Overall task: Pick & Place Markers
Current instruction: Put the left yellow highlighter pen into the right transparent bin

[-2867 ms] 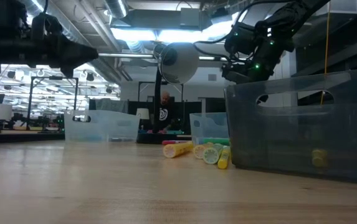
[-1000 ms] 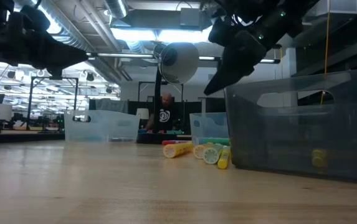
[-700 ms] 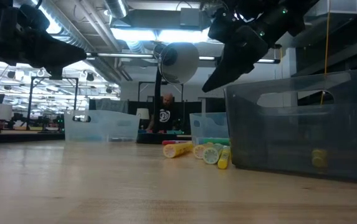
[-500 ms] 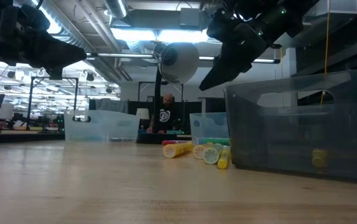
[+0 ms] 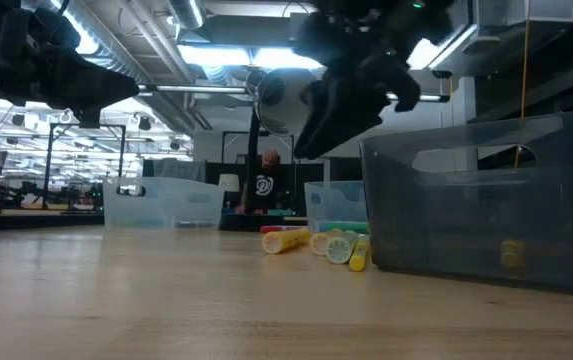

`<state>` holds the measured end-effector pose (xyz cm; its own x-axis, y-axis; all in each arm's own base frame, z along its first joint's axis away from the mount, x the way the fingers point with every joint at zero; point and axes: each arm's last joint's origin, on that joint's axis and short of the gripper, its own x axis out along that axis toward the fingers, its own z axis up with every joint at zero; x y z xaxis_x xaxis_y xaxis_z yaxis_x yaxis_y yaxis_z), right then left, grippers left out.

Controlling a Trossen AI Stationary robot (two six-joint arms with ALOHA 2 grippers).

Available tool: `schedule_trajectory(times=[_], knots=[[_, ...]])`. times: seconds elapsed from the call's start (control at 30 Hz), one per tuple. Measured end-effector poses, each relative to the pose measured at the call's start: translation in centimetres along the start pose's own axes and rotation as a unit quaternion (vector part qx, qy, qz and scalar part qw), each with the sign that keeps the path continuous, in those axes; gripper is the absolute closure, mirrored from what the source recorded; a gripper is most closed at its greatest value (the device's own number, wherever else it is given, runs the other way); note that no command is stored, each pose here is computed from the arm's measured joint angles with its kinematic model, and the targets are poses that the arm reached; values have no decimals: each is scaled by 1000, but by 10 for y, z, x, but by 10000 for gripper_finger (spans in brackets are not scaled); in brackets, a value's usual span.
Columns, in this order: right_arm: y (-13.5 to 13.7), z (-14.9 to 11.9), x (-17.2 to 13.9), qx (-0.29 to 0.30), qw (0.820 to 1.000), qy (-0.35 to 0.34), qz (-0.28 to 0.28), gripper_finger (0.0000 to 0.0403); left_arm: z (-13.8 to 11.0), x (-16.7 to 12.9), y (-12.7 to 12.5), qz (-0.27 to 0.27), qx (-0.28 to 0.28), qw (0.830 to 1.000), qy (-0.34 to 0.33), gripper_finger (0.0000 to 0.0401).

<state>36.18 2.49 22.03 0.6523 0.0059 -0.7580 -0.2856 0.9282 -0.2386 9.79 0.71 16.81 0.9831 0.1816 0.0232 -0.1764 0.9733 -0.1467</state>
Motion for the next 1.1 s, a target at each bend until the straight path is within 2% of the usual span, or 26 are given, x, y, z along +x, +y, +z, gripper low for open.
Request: schedule_trajectory(times=[0.27,0.53,0.77,1.1], knots=[[-11,27,15,-116,990,68,29,229,0,0,0,0,0,1000,0,329],[-13,33,24,-256,963,75,39,229,0,0,0,0,0,1000,0,328],[-15,33,34,-264,960,98,6,229,0,0,0,0,0,1000,0,328],[-8,18,53,-260,955,132,64,229,0,0,0,0,0,1000,0,328]])
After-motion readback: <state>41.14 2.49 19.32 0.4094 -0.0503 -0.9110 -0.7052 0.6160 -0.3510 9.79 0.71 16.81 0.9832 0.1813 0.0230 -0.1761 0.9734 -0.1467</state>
